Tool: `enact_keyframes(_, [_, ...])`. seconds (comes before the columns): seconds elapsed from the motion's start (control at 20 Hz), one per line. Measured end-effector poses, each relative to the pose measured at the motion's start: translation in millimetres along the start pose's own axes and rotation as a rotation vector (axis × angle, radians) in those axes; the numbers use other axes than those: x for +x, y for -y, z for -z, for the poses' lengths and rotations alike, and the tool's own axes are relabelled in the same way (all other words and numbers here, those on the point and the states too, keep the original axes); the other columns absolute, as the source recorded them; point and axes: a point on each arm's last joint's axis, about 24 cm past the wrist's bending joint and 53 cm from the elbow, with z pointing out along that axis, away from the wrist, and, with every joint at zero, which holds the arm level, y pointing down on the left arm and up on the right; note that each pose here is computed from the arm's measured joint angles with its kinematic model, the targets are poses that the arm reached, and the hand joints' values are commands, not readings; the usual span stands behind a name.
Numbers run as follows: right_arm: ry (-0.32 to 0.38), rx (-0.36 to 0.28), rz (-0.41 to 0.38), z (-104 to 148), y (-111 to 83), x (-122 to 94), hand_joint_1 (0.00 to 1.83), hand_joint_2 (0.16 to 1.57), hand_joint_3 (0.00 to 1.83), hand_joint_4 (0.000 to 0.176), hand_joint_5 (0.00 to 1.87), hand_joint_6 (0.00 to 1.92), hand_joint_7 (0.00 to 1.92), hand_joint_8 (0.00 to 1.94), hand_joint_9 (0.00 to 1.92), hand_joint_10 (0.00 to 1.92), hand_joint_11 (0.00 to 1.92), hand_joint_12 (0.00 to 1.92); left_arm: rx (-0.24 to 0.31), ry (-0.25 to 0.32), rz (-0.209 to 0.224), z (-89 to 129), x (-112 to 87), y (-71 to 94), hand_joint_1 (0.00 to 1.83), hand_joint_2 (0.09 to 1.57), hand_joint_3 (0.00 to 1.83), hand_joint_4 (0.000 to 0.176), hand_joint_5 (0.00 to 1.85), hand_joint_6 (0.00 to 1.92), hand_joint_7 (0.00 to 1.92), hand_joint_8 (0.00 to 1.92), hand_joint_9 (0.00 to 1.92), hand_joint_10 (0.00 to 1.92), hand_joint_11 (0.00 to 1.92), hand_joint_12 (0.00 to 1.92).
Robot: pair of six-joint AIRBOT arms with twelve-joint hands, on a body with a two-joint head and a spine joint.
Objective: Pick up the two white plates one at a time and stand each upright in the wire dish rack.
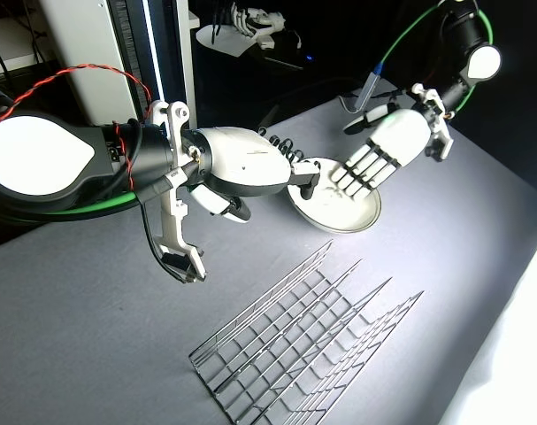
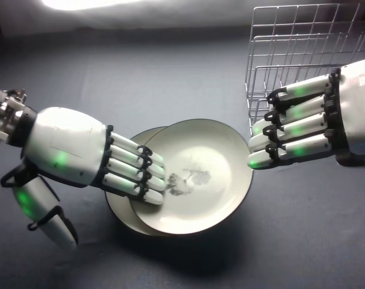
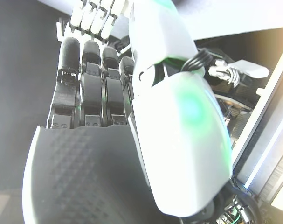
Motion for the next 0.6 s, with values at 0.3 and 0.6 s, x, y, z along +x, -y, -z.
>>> enact_keyframes(0.3, [-0.012, -0.008, 0.01, -1, -3.5, 3, 1.44, 1.08, 0.0, 0.0, 0.22, 0.01, 0.25, 0.0, 0.32, 0.0, 0.0, 1.17, 0.019, 0.022, -0.001, -15, -9.5, 3.4, 0.0, 1.11, 0.0, 0.0, 0.0, 0.0, 0.0, 0.0, 0.0, 0.0, 0.0, 0.0])
enact_keyframes(0.6, [-0.026, -0.006, 0.016, -4, -4.9, 7, 1.43, 1.08, 0.0, 0.0, 0.21, 0.0, 0.24, 0.0, 0.32, 0.0, 0.0, 1.17, 0.022, 0.027, -0.003, -18, -12.2, 2.9, 0.0, 1.1, 0.0, 0.0, 0.0, 0.0, 0.0, 0.0, 0.0, 0.0, 0.0, 0.0])
